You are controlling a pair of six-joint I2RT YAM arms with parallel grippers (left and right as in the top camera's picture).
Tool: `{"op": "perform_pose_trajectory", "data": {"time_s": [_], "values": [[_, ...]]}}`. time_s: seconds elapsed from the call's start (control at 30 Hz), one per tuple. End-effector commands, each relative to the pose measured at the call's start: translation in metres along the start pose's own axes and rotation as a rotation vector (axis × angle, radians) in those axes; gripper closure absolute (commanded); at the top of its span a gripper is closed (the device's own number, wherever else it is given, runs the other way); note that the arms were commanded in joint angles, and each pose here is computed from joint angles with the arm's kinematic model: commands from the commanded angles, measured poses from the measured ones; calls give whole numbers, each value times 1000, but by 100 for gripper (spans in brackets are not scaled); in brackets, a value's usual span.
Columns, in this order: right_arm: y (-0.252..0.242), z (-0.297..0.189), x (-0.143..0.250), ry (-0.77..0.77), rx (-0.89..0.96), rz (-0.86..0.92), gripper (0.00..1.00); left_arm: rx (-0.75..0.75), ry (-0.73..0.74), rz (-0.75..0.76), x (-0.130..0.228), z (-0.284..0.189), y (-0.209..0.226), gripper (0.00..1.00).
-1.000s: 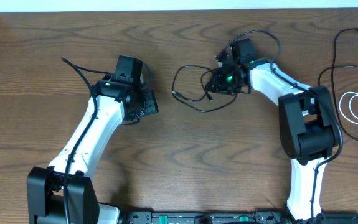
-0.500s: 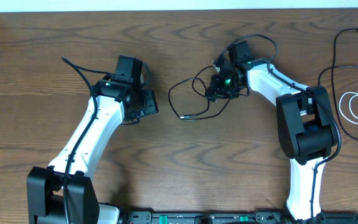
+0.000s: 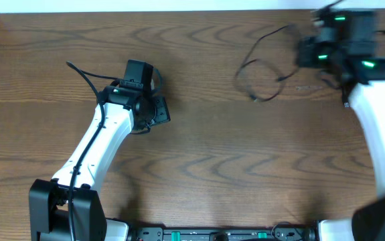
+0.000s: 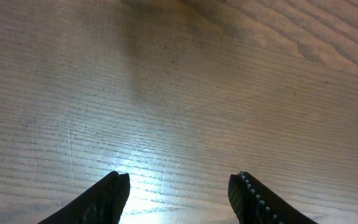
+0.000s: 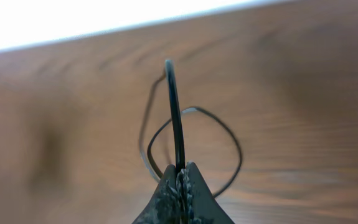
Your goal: Untangle cables
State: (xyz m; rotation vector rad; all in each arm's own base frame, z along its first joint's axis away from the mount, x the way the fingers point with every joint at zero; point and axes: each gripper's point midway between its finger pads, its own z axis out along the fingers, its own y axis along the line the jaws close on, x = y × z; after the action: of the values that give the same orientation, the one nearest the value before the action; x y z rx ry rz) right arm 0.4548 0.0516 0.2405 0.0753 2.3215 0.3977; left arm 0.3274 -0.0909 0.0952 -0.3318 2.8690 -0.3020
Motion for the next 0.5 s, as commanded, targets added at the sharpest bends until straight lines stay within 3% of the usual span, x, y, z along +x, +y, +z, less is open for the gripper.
{"op": "perform_pose_trajectory", "data": {"time_s": [0.0, 0.17, 0.47], "values": [[-86, -80, -42, -222, 363, 107, 99, -19, -1, 3, 2, 0, 5, 44], [-152, -136, -46, -315, 553, 247, 99, -19, -1, 3, 2, 0, 5, 44], [-229, -118, -12, -186, 672, 365, 99, -9, 4, 3, 3, 0, 3, 43]]}}
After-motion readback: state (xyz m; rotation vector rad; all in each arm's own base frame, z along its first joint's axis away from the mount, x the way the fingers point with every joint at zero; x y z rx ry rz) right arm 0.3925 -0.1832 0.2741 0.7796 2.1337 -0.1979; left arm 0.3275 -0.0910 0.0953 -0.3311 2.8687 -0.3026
